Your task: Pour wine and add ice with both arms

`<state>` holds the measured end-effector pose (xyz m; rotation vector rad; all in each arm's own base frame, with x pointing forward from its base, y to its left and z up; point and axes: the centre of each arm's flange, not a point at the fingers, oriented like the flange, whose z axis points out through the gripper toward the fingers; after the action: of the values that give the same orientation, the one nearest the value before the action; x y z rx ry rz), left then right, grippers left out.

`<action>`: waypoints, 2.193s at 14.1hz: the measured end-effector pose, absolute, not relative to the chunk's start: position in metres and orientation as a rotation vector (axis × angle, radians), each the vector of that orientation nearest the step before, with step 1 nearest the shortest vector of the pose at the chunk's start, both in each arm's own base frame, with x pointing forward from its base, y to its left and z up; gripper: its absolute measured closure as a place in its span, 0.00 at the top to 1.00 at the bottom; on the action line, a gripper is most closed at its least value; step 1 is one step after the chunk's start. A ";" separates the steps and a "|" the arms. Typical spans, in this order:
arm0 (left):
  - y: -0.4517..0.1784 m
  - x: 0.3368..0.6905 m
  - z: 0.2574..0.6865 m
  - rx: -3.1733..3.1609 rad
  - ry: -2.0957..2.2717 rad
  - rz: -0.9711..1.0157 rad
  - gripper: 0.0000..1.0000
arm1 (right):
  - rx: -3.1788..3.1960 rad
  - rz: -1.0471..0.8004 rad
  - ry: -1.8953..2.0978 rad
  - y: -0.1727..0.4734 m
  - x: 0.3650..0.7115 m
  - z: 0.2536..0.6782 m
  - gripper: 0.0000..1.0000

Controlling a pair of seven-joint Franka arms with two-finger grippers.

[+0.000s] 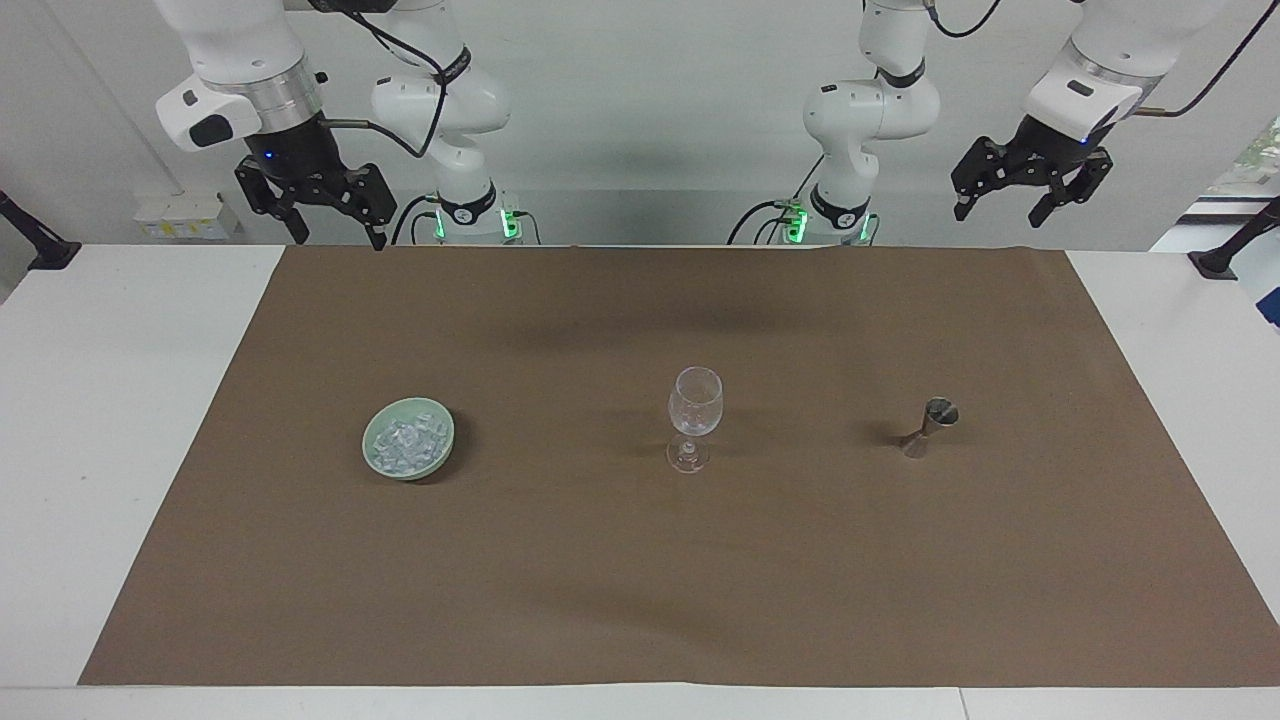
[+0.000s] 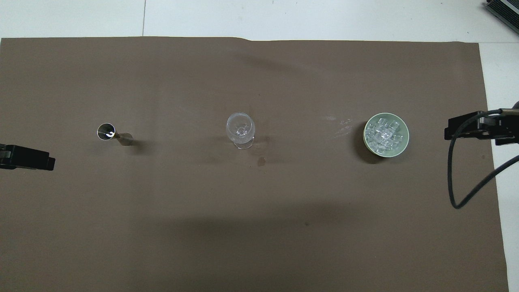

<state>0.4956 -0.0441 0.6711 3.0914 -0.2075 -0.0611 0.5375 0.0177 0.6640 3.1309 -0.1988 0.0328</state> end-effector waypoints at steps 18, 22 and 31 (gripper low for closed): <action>-0.044 0.501 0.669 3.087 -0.207 -0.034 1.00 | 3.131 0.028 -0.201 0.017 0.537 0.664 1.00; -0.044 0.502 0.670 3.087 -0.207 -0.024 1.00 | 3.131 0.028 -0.201 0.017 0.537 0.664 1.00; -0.044 0.502 0.669 3.087 -0.207 -0.026 1.00 | 3.131 0.028 -0.201 0.017 0.537 0.664 1.00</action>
<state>0.5018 -0.0445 0.6690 3.0869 -0.2070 -0.0259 0.5372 0.0171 0.6636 3.1306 -0.2006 0.0280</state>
